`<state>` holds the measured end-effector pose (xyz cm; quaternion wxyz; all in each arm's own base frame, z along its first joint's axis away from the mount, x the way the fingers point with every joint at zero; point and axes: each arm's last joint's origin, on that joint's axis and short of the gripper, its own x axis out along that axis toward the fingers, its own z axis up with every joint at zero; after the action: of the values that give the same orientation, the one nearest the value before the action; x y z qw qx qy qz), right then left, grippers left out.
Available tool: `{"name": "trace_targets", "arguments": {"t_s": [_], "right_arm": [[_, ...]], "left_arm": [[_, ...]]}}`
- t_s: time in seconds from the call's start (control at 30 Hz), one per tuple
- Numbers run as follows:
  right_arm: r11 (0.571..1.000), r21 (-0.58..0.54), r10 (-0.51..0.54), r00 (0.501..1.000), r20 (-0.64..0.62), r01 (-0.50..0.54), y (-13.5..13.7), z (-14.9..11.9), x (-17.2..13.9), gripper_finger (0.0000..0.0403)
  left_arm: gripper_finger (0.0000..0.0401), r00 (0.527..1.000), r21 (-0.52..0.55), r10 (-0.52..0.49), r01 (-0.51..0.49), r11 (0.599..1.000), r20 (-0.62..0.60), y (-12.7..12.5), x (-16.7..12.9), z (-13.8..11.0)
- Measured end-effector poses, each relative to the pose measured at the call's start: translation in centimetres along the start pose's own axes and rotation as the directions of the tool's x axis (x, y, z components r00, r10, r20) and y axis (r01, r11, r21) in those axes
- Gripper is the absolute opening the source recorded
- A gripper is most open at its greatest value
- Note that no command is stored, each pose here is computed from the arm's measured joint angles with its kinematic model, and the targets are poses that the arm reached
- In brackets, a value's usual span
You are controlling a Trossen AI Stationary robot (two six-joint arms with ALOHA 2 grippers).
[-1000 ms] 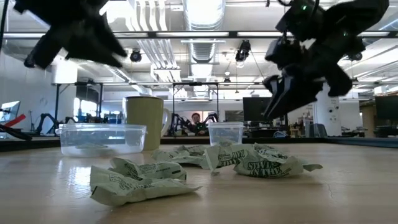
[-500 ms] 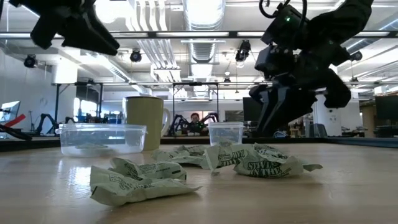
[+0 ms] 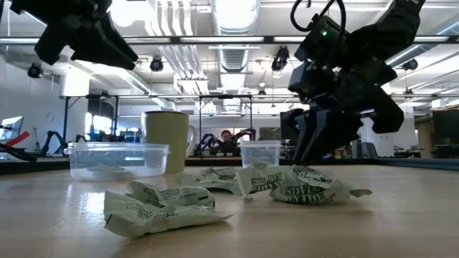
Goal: Pick and place items into bin
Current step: Put the stevia packet into the top transparent bin
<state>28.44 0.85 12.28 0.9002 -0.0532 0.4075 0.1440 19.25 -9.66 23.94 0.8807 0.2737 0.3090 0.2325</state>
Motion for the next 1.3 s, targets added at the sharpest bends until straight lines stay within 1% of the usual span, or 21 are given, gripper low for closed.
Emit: {"name": "trace_targets", "arguments": {"t_s": [0.3,0.93,1.07,1.2,1.3], "right_arm": [[1.0,0.009,0.006,1.0,-0.024,-0.006,-0.2,0.03,0.91,0.0073],[1.0,0.011,0.008,0.999,-0.043,-0.008,-0.21,-0.05,0.98,0.0071],[1.0,-0.009,0.008,0.999,-0.042,-0.008,-0.21,-0.03,0.96,0.0053],[0.999,-0.047,0.007,0.999,-0.041,-0.009,-0.2,-0.02,0.95,0.0015],[0.999,-0.05,0.007,0.999,-0.039,-0.009,-0.2,0.0,0.95,0.001]], "left_arm": [[0.0137,1.0,-0.001,0.0,0.0,1.0,0.0,-0.01,0.01,0.0],[0.0137,1.0,-0.016,-0.002,0.002,1.0,0.009,-0.05,0.01,0.15],[0.0137,1.0,-0.016,-0.002,0.002,1.0,0.009,-0.05,0.01,0.15],[0.0137,1.0,-0.016,-0.002,0.002,1.0,0.009,-0.05,0.01,0.15],[0.0137,1.0,-0.016,-0.002,0.002,1.0,0.009,-0.05,0.01,0.15]]}}
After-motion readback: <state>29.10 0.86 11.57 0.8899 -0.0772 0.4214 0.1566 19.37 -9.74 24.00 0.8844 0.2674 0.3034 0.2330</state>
